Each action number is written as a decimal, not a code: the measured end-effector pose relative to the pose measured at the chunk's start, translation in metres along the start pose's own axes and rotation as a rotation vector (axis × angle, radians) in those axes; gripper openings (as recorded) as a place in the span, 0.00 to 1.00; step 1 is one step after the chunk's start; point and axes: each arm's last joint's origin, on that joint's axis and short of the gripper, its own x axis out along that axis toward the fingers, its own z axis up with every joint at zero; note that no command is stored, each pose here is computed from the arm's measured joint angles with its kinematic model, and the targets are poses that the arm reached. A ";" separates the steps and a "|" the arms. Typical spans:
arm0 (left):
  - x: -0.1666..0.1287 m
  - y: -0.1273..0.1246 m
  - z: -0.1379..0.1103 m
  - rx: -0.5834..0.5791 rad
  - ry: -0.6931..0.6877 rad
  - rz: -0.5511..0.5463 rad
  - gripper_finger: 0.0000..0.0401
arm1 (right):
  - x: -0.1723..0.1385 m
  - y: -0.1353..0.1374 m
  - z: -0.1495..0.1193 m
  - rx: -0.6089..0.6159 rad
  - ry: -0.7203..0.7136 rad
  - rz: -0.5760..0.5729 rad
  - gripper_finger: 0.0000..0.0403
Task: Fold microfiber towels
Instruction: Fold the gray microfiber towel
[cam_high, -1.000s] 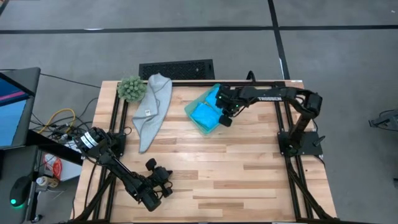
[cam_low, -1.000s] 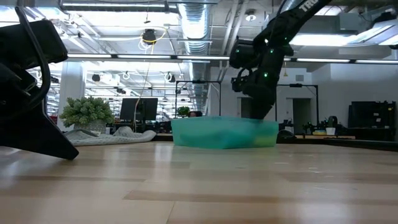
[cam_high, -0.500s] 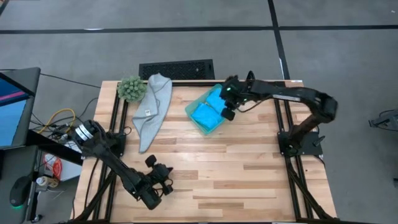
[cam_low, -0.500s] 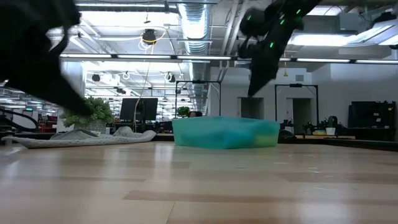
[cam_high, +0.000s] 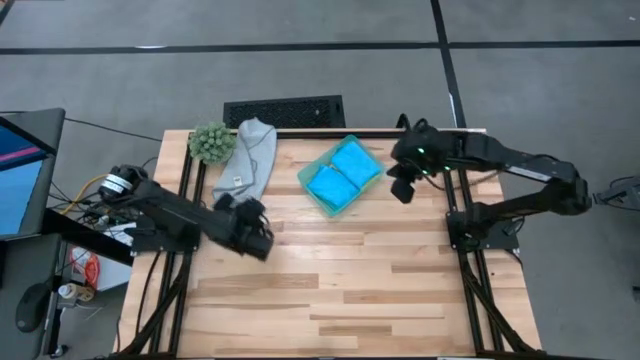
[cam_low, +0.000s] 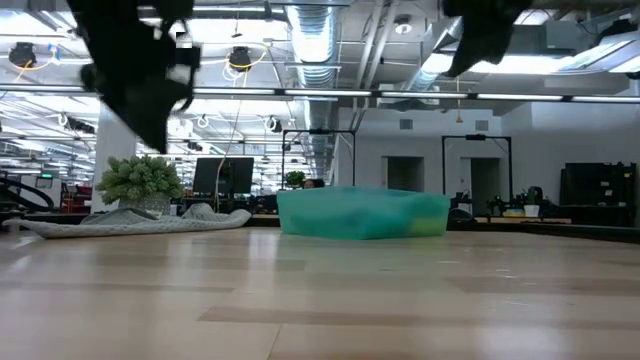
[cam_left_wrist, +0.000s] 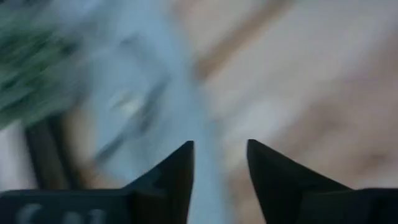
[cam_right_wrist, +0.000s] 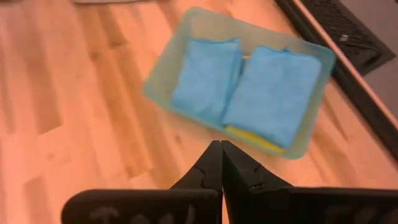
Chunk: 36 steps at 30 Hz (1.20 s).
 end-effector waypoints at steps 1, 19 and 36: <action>0.007 0.007 -0.002 -0.021 0.028 0.060 0.38 | -0.005 0.004 -0.003 -0.004 -0.006 0.013 0.05; 0.017 0.010 -0.069 -0.296 0.261 -0.098 0.48 | -0.004 0.037 -0.045 -0.053 0.054 0.020 0.05; 0.025 0.024 -0.127 -0.656 0.241 -0.078 0.48 | 0.031 0.037 -0.065 -0.092 0.105 -0.008 0.05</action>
